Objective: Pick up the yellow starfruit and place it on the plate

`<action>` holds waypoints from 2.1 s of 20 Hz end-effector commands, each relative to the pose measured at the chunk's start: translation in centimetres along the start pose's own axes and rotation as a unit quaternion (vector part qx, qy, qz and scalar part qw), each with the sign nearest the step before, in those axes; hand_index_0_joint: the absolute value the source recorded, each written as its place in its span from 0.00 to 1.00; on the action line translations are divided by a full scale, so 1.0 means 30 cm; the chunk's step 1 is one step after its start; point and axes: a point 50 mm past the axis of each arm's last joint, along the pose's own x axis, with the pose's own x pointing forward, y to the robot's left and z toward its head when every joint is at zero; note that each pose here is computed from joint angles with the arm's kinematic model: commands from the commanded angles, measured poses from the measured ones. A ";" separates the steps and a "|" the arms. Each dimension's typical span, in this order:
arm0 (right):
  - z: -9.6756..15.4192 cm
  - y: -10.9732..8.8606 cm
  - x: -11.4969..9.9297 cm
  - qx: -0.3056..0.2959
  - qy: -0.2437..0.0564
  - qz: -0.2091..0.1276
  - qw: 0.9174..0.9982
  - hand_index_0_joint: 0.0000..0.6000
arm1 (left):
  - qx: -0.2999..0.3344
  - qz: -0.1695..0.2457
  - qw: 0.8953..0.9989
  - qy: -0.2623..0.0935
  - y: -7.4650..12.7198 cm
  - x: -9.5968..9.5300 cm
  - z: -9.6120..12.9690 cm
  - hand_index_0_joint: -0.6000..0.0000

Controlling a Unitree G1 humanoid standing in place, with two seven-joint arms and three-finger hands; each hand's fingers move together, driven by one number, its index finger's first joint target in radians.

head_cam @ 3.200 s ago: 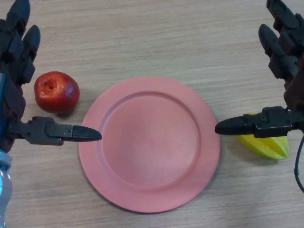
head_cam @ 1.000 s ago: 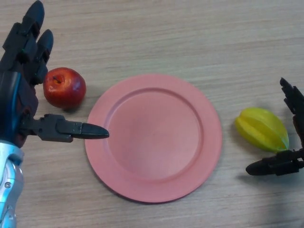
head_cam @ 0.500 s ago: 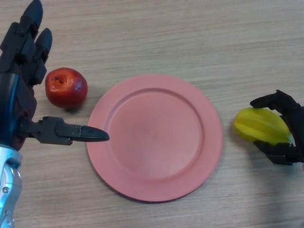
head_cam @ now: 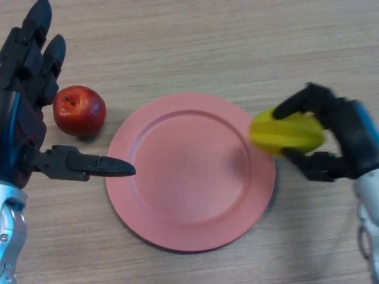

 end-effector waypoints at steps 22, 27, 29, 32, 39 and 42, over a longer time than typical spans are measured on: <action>0.239 -0.076 -0.067 0.180 -0.204 -0.028 0.962 0.00 | 0.043 0.028 0.993 -0.111 0.021 -0.005 0.124 1.00; 0.233 -0.177 -0.115 0.190 -0.221 -0.049 0.955 0.00 | 0.025 0.027 0.994 -0.099 0.025 -0.017 0.119 1.00; 0.222 -0.205 -0.132 0.194 -0.215 -0.056 0.956 0.00 | 0.023 0.023 0.996 -0.088 0.023 -0.018 0.118 1.00; 0.200 -0.220 -0.159 0.206 -0.216 -0.057 0.953 0.00 | 0.031 0.023 0.996 -0.078 0.024 -0.026 0.116 1.00; 0.198 -0.216 -0.153 0.209 -0.213 -0.058 0.953 0.00 | 0.050 0.011 0.996 -0.070 0.008 -0.031 0.115 1.00; 0.191 -0.202 -0.152 0.219 -0.208 -0.056 0.951 0.00 | 0.052 0.025 0.995 -0.079 0.016 -0.027 0.128 1.00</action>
